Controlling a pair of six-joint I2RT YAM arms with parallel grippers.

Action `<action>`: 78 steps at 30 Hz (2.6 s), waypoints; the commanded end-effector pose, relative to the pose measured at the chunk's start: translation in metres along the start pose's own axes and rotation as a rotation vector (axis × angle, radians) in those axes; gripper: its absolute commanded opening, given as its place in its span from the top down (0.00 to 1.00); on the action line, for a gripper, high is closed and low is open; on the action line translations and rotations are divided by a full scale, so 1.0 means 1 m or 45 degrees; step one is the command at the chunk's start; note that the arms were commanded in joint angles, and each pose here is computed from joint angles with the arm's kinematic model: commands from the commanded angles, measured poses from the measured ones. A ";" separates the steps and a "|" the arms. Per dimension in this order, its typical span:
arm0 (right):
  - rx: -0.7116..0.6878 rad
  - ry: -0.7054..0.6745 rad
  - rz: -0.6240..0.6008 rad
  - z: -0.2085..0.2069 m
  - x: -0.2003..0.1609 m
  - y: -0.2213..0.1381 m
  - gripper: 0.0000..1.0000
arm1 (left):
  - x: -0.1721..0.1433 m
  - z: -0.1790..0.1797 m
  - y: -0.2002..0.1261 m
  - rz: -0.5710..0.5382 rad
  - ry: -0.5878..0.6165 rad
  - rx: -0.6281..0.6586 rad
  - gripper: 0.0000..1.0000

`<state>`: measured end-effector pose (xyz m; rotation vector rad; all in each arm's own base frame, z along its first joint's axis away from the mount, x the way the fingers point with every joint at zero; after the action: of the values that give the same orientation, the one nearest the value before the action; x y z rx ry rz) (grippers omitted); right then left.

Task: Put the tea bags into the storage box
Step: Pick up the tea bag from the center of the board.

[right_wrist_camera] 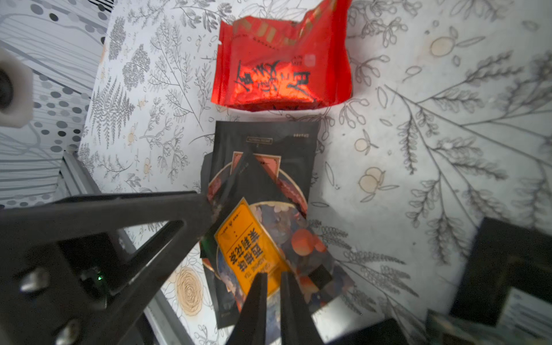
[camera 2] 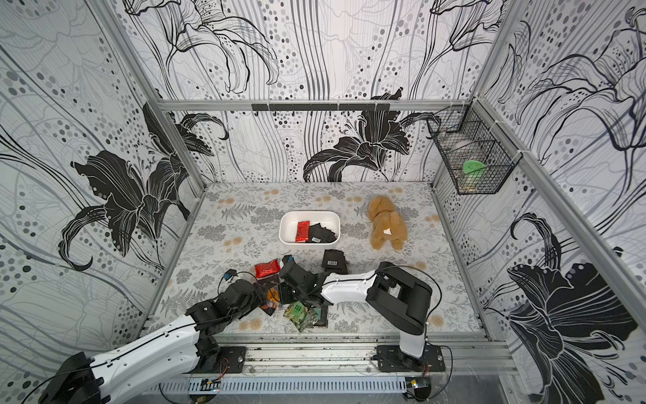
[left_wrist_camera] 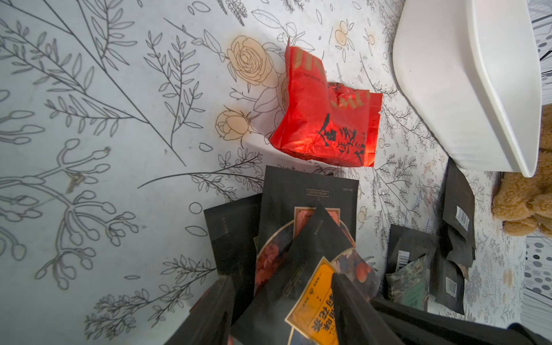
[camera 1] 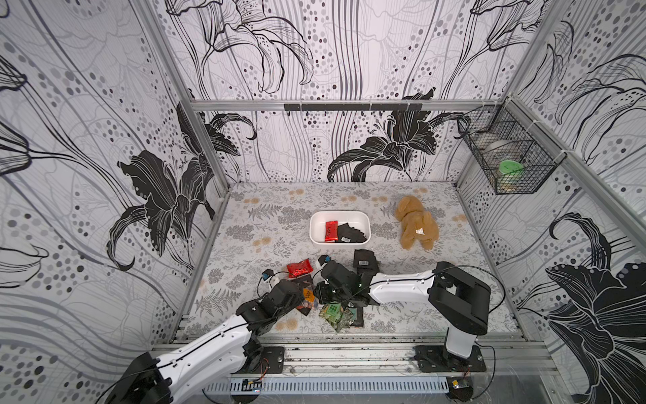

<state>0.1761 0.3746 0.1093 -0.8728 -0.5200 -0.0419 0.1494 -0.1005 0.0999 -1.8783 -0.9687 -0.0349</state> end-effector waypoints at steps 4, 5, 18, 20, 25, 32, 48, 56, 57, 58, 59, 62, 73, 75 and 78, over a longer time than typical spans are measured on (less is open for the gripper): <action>-0.137 0.015 0.034 -0.010 -0.003 0.012 0.87 | -0.005 0.005 0.003 0.032 0.016 -0.002 0.43; -0.154 0.013 0.034 -0.012 -0.003 0.012 0.87 | -0.005 0.004 0.003 0.039 0.014 -0.010 0.43; -0.214 0.006 0.054 -0.018 -0.006 0.018 0.89 | 0.000 -0.014 -0.008 0.067 0.020 -0.105 0.45; -0.214 0.003 0.051 -0.017 -0.005 0.018 0.89 | 0.003 -0.016 -0.012 0.049 0.017 -0.122 0.45; -0.215 0.005 0.058 -0.018 -0.006 0.020 0.90 | 0.006 -0.019 -0.019 0.042 0.002 -0.160 0.45; -0.209 0.000 0.057 -0.015 -0.004 0.019 0.90 | 0.015 -0.022 -0.020 -0.045 0.087 -0.108 0.44; -0.220 -0.004 0.058 -0.016 -0.004 0.019 0.92 | 0.024 -0.040 -0.001 -0.136 0.316 -0.045 0.59; -0.218 -0.001 0.056 -0.016 -0.004 0.019 0.93 | 0.015 -0.038 0.015 -0.034 0.334 -0.082 0.62; -0.218 0.001 0.056 -0.016 -0.005 0.018 0.93 | 0.015 -0.036 0.016 -0.030 0.333 -0.072 0.62; -0.220 0.002 0.053 -0.017 -0.005 0.018 0.93 | 0.014 -0.034 0.016 -0.032 0.330 -0.062 0.61; -0.217 0.003 0.051 -0.017 -0.004 0.018 0.93 | 0.014 -0.032 0.017 -0.033 0.328 -0.053 0.61; -0.217 0.002 0.053 -0.017 -0.005 0.019 0.93 | 0.011 -0.023 0.019 -0.023 0.314 -0.026 0.61; -0.212 0.008 0.052 -0.017 -0.005 0.020 0.93 | 0.001 -0.015 0.021 0.064 0.269 -0.077 0.60; -0.210 0.007 0.054 -0.016 -0.005 0.020 0.93 | -0.002 -0.019 0.019 0.103 0.257 -0.143 0.60; -0.207 0.007 0.051 -0.016 -0.004 0.020 0.93 | -0.006 -0.025 0.017 0.142 0.224 -0.251 0.61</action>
<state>0.1841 0.3752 0.0899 -1.0159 -0.5051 -0.0510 0.1665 -0.1179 0.0943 -1.9404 -0.7729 -0.2340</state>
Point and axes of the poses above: each gripper's point midway between its finger pads, its own y axis out along the fingers, its own z axis along the line the jaws close on, x = y × z, the point moved 8 cm from there along -y, back along the fingers, and after that the axes turned 1 degree about y, right-handed, at the moved point
